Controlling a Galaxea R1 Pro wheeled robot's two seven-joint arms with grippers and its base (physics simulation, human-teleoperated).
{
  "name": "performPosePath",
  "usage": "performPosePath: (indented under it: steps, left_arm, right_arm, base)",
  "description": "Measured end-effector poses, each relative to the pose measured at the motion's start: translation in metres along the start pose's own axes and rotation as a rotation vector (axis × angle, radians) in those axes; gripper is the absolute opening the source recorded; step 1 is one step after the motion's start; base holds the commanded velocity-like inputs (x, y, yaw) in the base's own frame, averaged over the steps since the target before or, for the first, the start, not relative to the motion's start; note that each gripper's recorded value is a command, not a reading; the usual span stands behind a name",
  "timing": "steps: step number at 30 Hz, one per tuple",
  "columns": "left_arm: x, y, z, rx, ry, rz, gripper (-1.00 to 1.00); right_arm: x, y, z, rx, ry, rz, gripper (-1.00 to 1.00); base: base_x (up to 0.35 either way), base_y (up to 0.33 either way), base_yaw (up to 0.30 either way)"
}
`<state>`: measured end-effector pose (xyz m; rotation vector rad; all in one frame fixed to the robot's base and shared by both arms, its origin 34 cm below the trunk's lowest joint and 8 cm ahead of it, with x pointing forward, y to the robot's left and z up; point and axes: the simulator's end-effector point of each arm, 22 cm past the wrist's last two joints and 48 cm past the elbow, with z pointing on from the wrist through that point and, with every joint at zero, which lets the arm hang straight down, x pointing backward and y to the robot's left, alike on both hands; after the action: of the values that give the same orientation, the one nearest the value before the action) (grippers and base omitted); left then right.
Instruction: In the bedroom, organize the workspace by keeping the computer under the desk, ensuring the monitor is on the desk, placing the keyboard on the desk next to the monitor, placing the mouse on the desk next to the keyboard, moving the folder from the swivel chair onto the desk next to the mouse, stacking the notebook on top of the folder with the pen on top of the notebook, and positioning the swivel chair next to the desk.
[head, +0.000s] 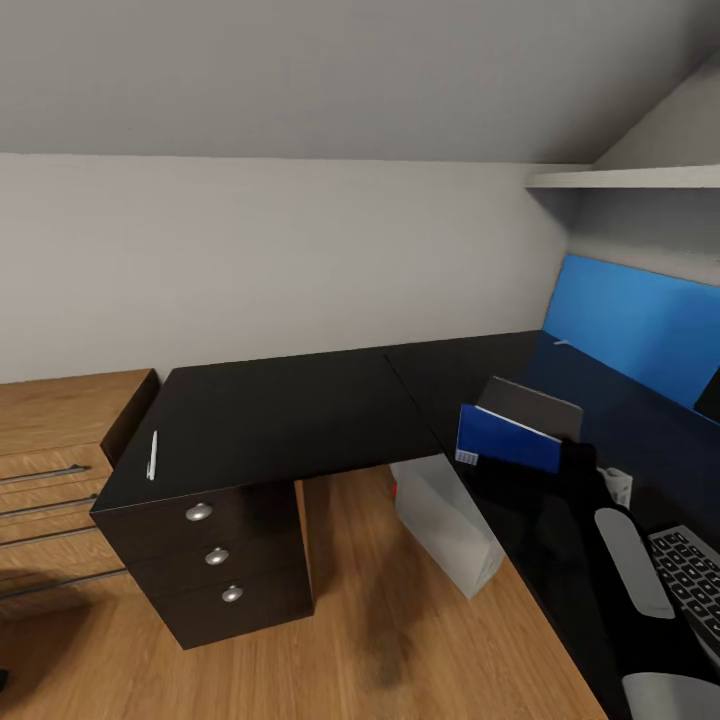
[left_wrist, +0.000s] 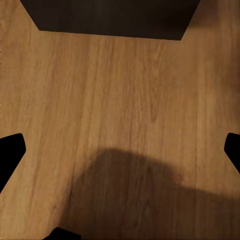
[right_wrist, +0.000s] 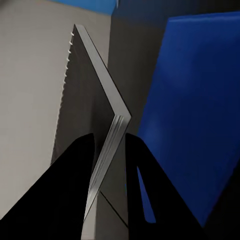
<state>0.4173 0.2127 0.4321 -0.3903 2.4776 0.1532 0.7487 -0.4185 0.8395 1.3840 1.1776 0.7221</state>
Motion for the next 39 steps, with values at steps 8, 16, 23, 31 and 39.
performPosePath:
  steps: [8, 16, 23, 31, 39]
  left_arm:
    - [0.000, 0.001, 0.000, 0.000, -0.001, 0.002, 1.00]
    - [0.000, 0.001, 0.000, 0.000, -0.001, 0.002, 1.00]
    - [0.000, 0.001, 0.000, -0.002, -0.002, 0.004, 1.00]
    - [0.000, 0.001, 0.000, -0.002, -0.002, 0.003, 1.00]
    - [-0.001, 0.003, 0.000, -0.004, -0.002, 0.002, 1.00]
  right_arm:
    - [0.000, -0.005, 0.001, 0.010, 0.005, -0.009, -1.00]
    - [0.001, -0.030, 0.004, 0.076, 0.009, -0.016, -1.00]
    - [0.004, -0.038, 0.004, 0.093, 0.013, -0.019, -1.00]
    - [0.004, -0.038, 0.004, 0.095, 0.013, -0.020, -1.00]
    - [0.003, -0.043, 0.004, 0.117, 0.010, -0.022, -1.00]
  base:
    - [0.000, 0.000, 0.000]
    - [0.000, 0.000, 0.000]
    - [0.003, 0.000, 0.000]
    - [0.130, 0.000, 0.000]
    - [0.094, -0.077, 0.000]
